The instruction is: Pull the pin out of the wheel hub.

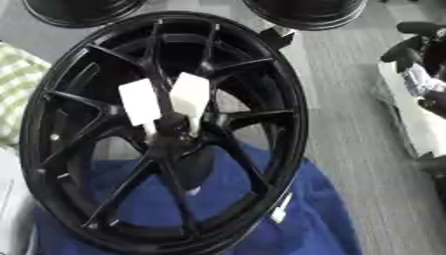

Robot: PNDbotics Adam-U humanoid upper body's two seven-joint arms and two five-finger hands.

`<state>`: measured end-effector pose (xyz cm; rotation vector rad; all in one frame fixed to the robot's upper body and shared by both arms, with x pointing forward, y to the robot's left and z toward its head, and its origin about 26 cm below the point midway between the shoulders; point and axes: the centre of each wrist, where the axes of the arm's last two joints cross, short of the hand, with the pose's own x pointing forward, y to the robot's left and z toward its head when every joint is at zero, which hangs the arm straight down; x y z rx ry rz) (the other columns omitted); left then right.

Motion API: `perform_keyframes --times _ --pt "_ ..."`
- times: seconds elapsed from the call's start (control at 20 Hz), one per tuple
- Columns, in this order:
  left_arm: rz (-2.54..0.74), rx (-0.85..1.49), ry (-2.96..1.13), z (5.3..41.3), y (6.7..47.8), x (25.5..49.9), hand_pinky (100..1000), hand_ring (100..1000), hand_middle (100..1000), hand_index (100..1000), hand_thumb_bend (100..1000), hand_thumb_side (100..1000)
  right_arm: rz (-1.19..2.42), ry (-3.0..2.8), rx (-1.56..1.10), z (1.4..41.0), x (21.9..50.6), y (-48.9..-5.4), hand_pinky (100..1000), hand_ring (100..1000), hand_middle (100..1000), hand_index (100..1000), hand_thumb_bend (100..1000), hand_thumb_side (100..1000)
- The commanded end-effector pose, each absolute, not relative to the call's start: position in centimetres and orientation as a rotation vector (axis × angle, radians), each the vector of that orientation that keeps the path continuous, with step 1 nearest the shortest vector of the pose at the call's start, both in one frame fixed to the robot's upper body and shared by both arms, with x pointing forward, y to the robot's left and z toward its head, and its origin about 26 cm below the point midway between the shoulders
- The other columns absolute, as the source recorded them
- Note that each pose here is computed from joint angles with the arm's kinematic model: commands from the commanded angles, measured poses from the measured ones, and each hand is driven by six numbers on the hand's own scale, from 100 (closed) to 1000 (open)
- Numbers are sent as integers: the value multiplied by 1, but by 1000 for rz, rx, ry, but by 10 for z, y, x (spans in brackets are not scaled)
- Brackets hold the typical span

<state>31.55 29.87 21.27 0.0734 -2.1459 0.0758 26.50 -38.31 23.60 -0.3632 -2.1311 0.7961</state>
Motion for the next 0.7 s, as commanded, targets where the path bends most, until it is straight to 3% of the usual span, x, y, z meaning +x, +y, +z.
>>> perform_keyframes --times 0.05,0.5,0.7 --pt "46 99 -2180 223 302 313 713 616 549 733 109 721 1029 -2162 -425 270 263 -382 943 736 625 833 100 100" --pt "23 103 -2182 225 302 314 713 616 549 733 106 722 1682 -2068 -517 329 263 -370 904 766 671 813 100 100" --pt "19 105 -2181 226 302 314 713 616 549 733 106 722 1814 -2023 -525 339 262 -366 903 768 673 813 100 100"
